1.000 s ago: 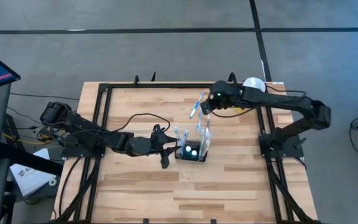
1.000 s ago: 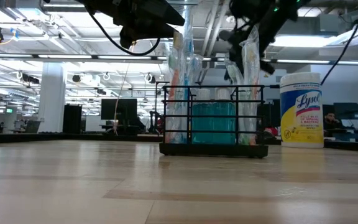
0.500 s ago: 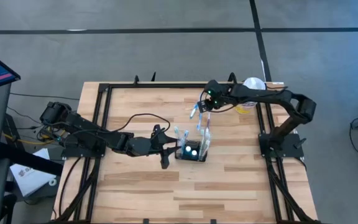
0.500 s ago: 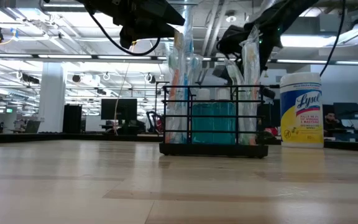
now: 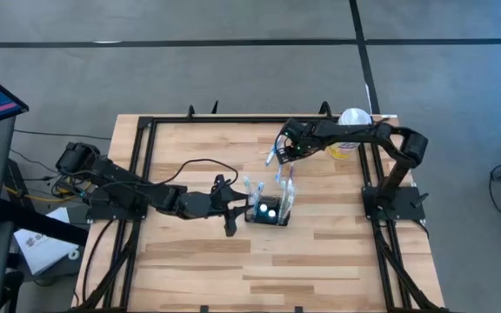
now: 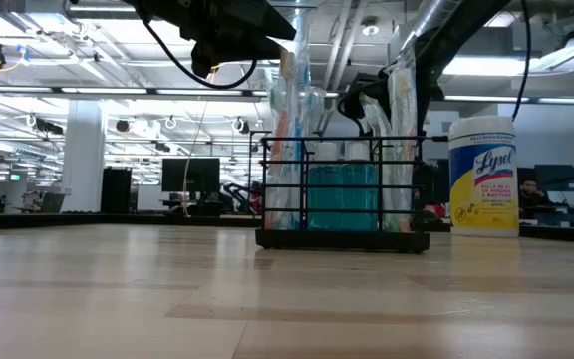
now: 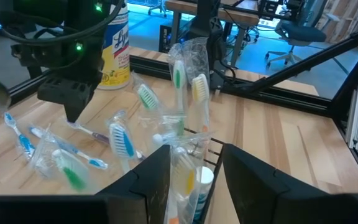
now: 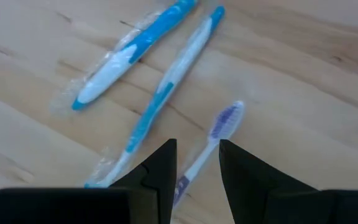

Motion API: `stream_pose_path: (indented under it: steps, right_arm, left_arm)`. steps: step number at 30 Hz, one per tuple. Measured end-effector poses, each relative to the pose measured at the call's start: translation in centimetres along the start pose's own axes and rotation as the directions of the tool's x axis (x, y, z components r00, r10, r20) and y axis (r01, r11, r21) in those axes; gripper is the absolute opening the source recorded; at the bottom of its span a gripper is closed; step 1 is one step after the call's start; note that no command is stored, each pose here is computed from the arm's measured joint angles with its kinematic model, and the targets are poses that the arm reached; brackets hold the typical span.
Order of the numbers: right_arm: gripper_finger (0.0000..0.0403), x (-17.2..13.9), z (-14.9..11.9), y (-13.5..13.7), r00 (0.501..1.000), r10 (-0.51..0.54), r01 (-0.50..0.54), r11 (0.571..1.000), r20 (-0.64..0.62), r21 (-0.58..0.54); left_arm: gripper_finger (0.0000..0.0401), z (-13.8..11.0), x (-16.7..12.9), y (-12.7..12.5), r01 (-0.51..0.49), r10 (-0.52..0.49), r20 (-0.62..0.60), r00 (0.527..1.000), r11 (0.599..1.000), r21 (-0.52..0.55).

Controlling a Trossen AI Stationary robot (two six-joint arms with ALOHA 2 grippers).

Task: Pick & Place toothbrushing station
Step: Put the violet toothbrush into the wire organizer

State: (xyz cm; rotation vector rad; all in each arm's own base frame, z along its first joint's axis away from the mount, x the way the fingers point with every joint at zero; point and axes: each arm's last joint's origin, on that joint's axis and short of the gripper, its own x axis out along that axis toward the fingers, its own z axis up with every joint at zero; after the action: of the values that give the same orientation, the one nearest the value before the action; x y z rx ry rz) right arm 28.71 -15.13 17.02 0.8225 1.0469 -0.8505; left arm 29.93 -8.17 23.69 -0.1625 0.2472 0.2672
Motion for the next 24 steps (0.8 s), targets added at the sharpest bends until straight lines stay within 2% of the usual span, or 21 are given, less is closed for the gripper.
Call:
stream_pose_path:
  steps: [11,15,24]
  right_arm:
    - [0.0111,1.1,-1.1,-1.1,0.999,-0.031,0.031,0.999,-0.039,0.017]
    - [0.0115,1.8,-1.3,-1.0,0.999,0.039,-0.038,0.999,-0.015,0.026]
    - [0.0161,1.9,-1.3,-1.0,0.999,0.05,-0.049,0.998,-0.013,0.03]
  left_arm:
    - [0.014,0.0,0.0,0.0,-0.001,0.001,-0.001,1.0,1.0,0.0]
    - [0.014,0.0,0.0,0.0,-0.001,0.001,-0.001,1.0,1.0,0.001]
    - [0.014,0.0,0.0,0.0,-0.001,0.001,-0.002,1.0,1.0,0.001]
